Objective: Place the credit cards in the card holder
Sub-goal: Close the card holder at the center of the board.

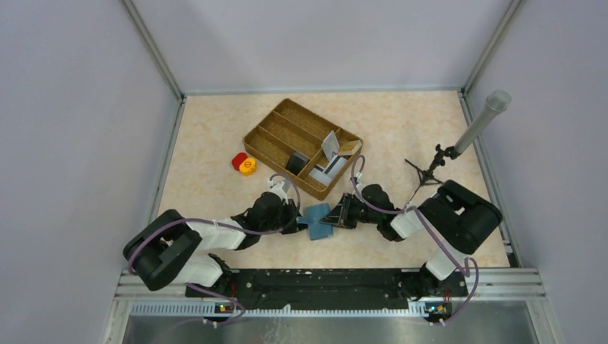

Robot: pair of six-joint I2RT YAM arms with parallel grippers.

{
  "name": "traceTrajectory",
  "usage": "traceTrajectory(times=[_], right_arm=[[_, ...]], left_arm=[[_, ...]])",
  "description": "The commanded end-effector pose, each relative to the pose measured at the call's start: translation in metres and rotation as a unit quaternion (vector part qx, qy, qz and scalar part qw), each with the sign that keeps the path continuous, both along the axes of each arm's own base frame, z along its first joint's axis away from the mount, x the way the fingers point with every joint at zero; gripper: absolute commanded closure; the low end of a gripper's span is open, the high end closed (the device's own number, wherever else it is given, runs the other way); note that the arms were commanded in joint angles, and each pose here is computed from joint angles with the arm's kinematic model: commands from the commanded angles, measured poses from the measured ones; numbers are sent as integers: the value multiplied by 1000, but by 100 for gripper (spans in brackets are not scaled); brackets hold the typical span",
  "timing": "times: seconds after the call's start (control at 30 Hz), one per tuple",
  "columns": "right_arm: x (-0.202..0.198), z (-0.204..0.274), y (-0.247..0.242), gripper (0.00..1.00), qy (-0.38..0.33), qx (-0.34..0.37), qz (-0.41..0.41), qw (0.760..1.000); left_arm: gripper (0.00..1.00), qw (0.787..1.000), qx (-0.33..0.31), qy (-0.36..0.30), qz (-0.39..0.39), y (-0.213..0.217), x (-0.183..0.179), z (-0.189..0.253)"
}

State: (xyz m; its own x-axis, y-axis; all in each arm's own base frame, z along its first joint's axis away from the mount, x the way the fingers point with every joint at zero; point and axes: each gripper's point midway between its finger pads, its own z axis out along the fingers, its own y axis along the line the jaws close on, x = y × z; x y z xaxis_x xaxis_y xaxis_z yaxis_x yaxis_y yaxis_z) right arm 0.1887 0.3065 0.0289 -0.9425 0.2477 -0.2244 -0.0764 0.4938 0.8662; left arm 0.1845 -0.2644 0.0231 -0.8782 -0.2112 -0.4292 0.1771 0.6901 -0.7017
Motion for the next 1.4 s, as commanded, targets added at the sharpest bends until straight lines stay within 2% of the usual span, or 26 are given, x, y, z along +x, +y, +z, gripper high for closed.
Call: traceTrajectory(times=[0.0, 0.03, 0.1, 0.23, 0.3, 0.4, 0.5, 0.6, 0.8, 1.13, 1.37], right_arm=[[2, 30, 9, 93, -61, 8, 20, 998], [5, 30, 4, 100, -65, -14, 13, 998], [11, 37, -3, 100, -90, -47, 7, 995], [32, 60, -17, 100, -158, -129, 1, 979], [40, 72, -24, 100, -191, -168, -1, 967], [48, 90, -32, 100, -239, -216, -8, 947], [52, 106, -37, 100, -282, -258, -24, 924], [52, 117, -34, 100, -304, -270, -34, 913], [47, 136, -23, 100, -349, -283, -50, 892], [33, 145, -3, 100, -394, -297, -45, 869], [26, 147, 11, 100, -422, -331, -43, 843]], left_arm=[[80, 998, 62, -6, 19, 26, -4, -13], [76, 996, 83, -8, 31, 34, -2, -13], [67, 992, 112, -23, 51, 46, 5, 0], [59, 982, 158, -49, 93, 65, 19, 43], [52, 982, 140, -72, 104, 62, 27, 76], [44, 987, 75, -99, 105, 41, 39, 130], [39, 989, 6, -104, 105, 18, 46, 171], [38, 988, -42, -111, 94, 0, 50, 200], [33, 990, -44, -95, 89, -16, 56, 195], [24, 992, -85, -54, 76, -40, 57, 178], [24, 992, -84, -38, 80, -44, 60, 163]])
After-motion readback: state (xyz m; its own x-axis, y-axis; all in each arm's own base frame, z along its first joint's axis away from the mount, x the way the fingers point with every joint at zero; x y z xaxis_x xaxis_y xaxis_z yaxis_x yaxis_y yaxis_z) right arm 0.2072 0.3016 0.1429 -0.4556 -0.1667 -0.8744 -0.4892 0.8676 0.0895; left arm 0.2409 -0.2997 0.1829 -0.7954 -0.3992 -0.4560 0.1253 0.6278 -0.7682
